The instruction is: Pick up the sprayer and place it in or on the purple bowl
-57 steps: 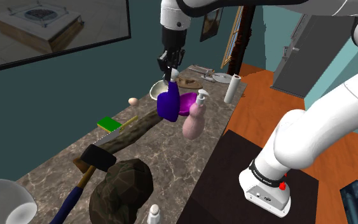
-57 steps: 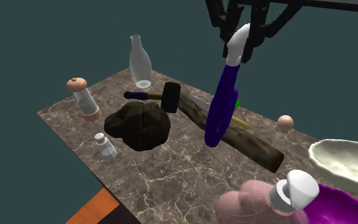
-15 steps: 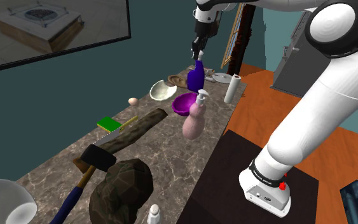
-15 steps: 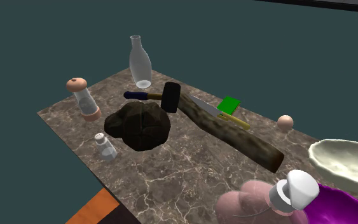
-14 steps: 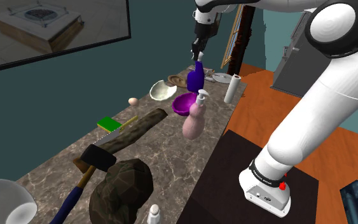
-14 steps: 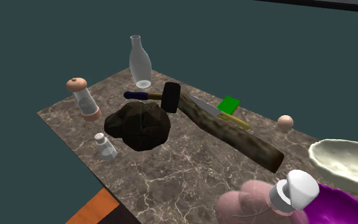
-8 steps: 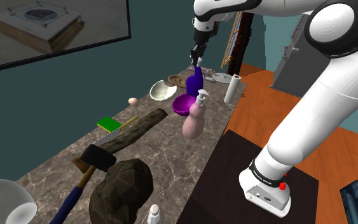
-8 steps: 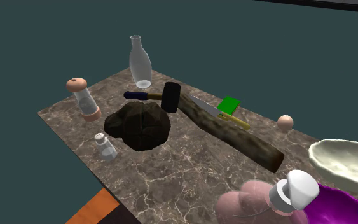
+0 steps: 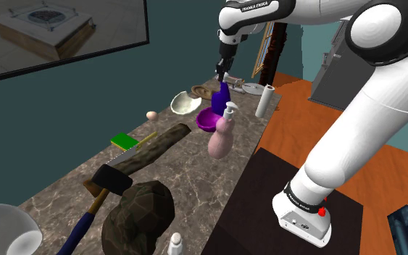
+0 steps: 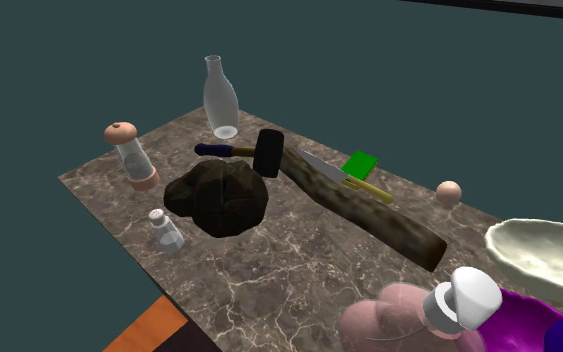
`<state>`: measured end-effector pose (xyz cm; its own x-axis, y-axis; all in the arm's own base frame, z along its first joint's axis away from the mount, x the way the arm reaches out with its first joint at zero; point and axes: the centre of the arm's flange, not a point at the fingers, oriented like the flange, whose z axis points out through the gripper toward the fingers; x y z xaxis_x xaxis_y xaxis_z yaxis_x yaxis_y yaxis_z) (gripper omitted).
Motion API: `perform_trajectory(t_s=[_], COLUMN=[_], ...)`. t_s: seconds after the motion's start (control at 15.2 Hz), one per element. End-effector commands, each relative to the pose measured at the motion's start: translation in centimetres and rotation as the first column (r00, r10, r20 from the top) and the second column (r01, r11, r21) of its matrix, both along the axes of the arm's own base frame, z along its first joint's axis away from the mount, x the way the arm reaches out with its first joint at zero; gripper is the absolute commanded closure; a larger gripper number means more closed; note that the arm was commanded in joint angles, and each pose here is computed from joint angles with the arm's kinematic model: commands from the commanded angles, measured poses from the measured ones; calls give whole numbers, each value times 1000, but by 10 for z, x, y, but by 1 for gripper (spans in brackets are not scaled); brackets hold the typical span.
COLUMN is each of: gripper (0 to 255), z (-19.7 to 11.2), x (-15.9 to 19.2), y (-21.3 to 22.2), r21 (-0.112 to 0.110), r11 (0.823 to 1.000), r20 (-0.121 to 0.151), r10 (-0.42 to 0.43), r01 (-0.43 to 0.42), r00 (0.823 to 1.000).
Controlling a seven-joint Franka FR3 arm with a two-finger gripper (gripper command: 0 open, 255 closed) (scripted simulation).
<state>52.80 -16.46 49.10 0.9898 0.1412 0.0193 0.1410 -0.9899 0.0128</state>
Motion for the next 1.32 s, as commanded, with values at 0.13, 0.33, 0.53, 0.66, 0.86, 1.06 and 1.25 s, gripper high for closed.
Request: perform_trajectory(t_s=[0.13,0.33,0.53,0.66,0.86,1.06,1.25], gripper=[255,0,0,0,0,0,0], z=[-1,-1,-1,-1,39,49,49], x=[0,0,0,0,-1,-1,-1], y=[0,0,0,0,0,0,0], r21=[0,0,0,0,0,0,0], r11=[1000,1000,1000,1000,1000,1000,1000], r20=[1,1,1,1,1,1,1], r10=[0,0,0,0,0,0,0], r01=[0,0,0,0,0,0,0], r00=[1000,1000,1000,1000,1000,1000,1000])
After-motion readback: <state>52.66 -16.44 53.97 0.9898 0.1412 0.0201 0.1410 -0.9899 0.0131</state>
